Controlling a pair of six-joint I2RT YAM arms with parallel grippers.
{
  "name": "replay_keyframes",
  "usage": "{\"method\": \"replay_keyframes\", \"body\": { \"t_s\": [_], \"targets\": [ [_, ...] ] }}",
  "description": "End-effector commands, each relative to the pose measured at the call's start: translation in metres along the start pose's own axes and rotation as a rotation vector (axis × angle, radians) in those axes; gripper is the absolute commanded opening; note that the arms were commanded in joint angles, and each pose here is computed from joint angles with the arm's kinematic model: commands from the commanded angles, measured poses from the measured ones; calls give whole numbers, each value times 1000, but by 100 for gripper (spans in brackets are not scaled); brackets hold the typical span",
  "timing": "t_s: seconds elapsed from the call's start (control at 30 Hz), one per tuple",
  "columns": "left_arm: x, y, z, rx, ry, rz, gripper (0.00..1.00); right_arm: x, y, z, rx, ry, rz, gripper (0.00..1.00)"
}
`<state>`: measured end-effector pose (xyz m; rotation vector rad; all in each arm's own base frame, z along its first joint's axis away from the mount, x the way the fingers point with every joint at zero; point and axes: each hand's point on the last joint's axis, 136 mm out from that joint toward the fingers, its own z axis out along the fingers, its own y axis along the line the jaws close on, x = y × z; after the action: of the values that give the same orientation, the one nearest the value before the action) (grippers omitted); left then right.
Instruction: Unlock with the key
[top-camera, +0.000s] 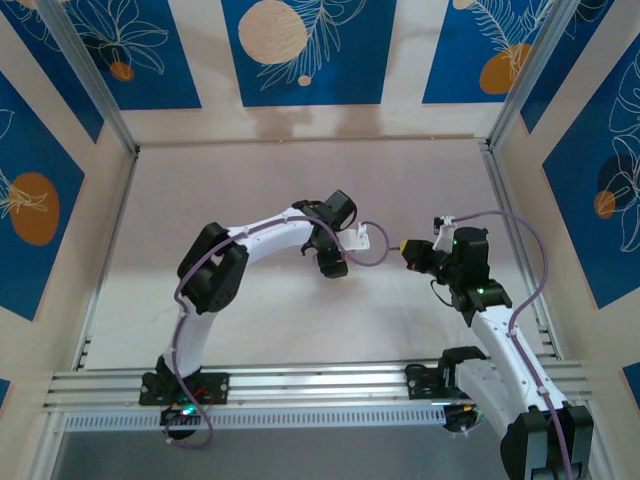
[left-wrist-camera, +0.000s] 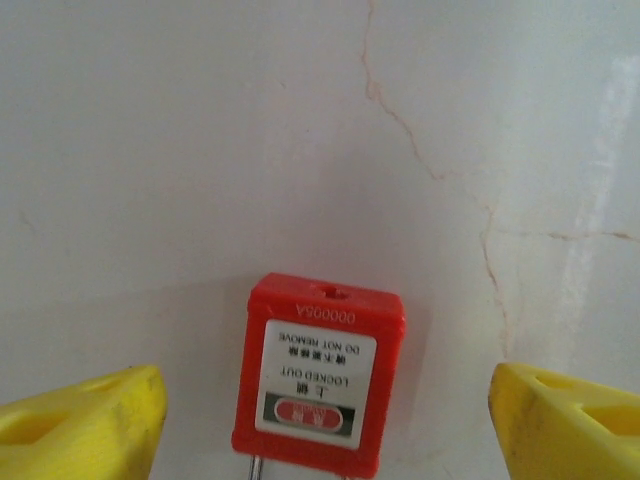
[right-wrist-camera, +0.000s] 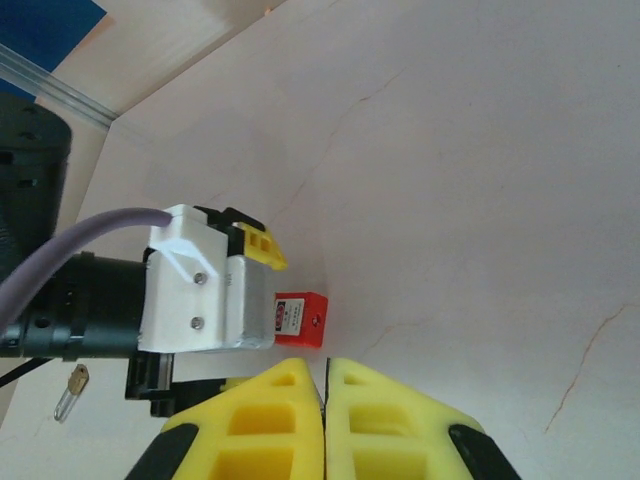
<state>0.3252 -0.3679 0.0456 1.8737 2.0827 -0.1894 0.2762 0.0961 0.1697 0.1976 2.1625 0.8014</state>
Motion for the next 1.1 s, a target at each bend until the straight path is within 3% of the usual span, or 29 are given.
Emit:
{"method": "replay_keyframes", "body": {
  "t_s": [0.0,0.23,0.47,0.6,0.9,1.07],
  "targets": [
    [-7,-6,7,45,-6,12,79,7,0,-1,-16,21,21,0],
    [0,-2,19,24,21,-9,67,6,0,-1,-22,21,21,0],
    [11,-1,24,6,62,-23,37,5,0,-1,-28,22,24,0],
    [15,-2,19,-6,69,-38,30,7,0,-2,-28,27,26,0],
    [43,-15,5,-25,130,-141,29,11,1,-1,-40,37,31,0],
    [61,-31,6,38,203,-164,36,11,0,2,-43,45,35,0]
  ]
}}
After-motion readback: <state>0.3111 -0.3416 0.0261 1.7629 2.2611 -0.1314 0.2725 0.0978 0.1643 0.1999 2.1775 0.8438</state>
